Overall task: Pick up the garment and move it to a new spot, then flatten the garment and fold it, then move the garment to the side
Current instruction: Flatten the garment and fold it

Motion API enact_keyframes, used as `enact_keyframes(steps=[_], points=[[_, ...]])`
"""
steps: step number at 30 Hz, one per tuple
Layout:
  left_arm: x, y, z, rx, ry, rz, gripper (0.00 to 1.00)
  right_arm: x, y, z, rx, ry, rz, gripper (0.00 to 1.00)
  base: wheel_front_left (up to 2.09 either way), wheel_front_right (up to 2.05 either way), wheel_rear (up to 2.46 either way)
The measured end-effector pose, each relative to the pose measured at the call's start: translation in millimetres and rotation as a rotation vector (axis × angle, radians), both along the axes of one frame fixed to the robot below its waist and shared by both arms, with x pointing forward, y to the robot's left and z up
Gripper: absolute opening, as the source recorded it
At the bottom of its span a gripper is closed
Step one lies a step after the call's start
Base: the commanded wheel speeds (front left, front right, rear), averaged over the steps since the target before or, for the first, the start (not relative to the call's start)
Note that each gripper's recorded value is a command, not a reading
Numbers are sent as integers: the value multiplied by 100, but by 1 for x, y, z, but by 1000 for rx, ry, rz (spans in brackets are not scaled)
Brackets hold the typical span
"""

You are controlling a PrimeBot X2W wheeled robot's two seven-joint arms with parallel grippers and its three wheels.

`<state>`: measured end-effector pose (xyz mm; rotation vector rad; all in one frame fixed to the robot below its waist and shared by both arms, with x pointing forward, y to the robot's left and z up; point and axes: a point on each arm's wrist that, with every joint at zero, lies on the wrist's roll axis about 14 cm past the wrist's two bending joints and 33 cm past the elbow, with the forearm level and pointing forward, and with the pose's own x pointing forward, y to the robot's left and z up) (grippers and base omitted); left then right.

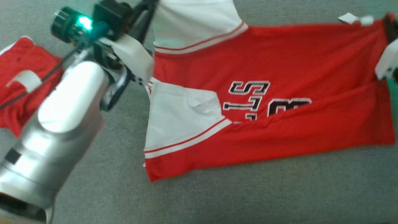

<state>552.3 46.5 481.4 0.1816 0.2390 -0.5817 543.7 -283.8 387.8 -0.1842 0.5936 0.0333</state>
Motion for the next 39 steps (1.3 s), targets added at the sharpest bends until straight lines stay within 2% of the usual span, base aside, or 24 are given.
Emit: enact_keyframes(steps=[4, 11, 16, 23, 30, 39], points=[[23, 8, 10, -7, -52, 50, 0, 21, 0, 33, 61, -121, -24, 0, 0, 0, 0], [68, 7, 45, -29, -234, 104, 0, 51, 3, 83, 99, -335, -5, 0, 0, 0, 0], [76, 3, 53, -53, -286, 117, 0, 57, 8, 94, 113, -397, 10, 0, 0, 0, 0], [65, 5, 41, -32, -261, 85, 0, 53, 18, 88, 151, -383, 23, 0, 0, 0, 0], [36, 8, 25, -9, -200, 42, 0, 31, 19, 74, 171, -326, 31, 0, 0, 0, 0], [-34, 4, -9, 20, 20, -49, 0, -13, 12, 55, 142, -172, 68, 0, 0, 0, 0]])
